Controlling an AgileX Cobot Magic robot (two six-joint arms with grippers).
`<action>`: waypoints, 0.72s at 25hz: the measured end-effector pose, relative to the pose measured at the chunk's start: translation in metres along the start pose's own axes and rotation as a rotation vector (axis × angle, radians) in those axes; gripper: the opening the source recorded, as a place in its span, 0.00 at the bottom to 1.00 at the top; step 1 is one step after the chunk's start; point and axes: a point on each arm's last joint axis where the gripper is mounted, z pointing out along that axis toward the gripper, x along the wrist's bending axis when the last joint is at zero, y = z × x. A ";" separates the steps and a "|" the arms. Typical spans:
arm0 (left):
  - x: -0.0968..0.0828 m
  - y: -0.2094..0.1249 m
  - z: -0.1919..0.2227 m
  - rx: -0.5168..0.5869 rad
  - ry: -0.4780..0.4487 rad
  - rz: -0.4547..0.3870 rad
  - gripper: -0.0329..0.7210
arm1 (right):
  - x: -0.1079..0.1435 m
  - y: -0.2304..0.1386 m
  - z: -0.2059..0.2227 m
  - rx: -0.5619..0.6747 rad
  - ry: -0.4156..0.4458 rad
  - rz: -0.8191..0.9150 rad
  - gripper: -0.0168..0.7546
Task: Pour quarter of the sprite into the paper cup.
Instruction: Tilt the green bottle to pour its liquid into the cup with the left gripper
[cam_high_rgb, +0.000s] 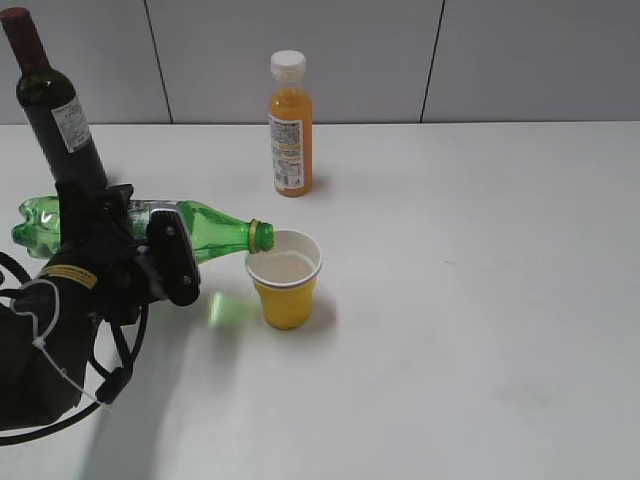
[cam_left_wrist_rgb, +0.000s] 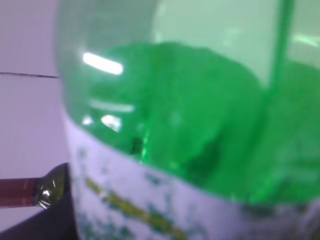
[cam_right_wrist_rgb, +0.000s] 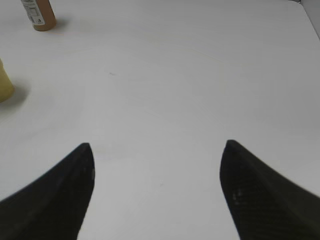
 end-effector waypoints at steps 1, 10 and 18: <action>0.000 0.000 0.000 0.000 0.000 0.003 0.66 | 0.000 0.000 0.000 0.000 0.000 0.000 0.79; 0.000 0.000 0.000 0.000 0.001 0.019 0.66 | 0.000 0.000 0.000 0.000 0.000 0.001 0.79; 0.000 0.000 0.000 -0.001 0.001 0.020 0.66 | 0.000 0.000 0.000 0.000 0.000 0.000 0.79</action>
